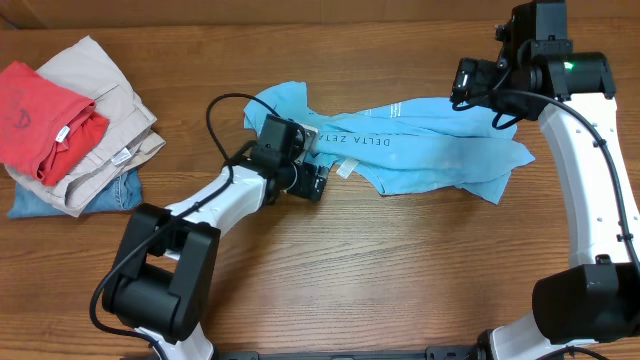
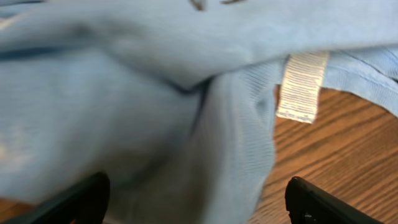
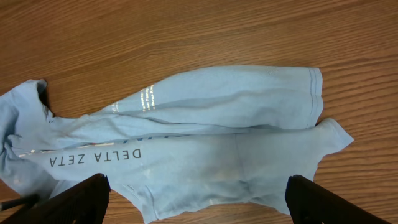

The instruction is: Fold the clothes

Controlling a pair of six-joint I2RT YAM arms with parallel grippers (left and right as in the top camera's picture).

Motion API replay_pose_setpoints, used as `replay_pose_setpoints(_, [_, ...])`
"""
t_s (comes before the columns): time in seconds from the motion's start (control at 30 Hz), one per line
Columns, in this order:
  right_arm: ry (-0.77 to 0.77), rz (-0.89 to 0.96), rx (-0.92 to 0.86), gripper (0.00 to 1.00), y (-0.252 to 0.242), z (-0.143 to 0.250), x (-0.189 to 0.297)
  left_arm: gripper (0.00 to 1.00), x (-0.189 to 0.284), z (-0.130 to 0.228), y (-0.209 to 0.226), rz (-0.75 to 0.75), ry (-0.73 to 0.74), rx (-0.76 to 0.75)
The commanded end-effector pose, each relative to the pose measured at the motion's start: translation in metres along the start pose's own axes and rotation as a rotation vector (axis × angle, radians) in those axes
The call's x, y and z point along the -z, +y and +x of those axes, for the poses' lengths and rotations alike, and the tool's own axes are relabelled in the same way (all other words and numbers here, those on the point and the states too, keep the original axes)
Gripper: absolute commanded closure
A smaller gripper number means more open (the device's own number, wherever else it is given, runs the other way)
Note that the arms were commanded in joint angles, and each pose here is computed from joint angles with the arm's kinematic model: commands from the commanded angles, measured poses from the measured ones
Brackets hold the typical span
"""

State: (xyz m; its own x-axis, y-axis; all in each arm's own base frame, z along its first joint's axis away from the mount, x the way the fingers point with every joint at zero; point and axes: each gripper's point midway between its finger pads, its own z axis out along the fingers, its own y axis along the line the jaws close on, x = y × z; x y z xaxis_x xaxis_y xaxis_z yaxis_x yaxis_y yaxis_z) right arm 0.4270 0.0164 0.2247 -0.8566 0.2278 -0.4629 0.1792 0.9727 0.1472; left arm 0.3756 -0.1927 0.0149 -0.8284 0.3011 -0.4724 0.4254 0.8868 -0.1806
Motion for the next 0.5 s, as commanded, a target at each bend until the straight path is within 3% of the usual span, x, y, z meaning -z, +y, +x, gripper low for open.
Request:
replay_pose_setpoints(0.0, [-0.048, -0.006, 0.000, 0.06, 0.001, -0.007, 0.016, 0.14, -0.014, 0.005, -0.001, -0.008, 0.031, -0.055])
replay_pose_setpoints(0.07, [-0.047, -0.005, 0.000, 0.06, 0.001, -0.007, 0.016, 0.34, -0.018, 0.009, 0.000, -0.010, 0.046, -0.052])
replay_pose_setpoints(0.17, [-0.048, -0.003, 0.000, 0.06, 0.000, -0.007, 0.016, 0.78, -0.015, 0.011, 0.010, -0.058, 0.057, -0.037])
replay_pose_setpoints(0.23, [-0.047, -0.001, -0.001, 0.06, 0.000, -0.007, 0.016, 0.94, -0.006, 0.008, 0.025, -0.124, 0.072, -0.005])
replay_pose_setpoints(0.47, [-0.005, 0.010, -0.002, 0.06, -0.003, 0.003, 0.016, 0.96, 0.087, -0.038, 0.114, -0.405, -0.001, 0.130])
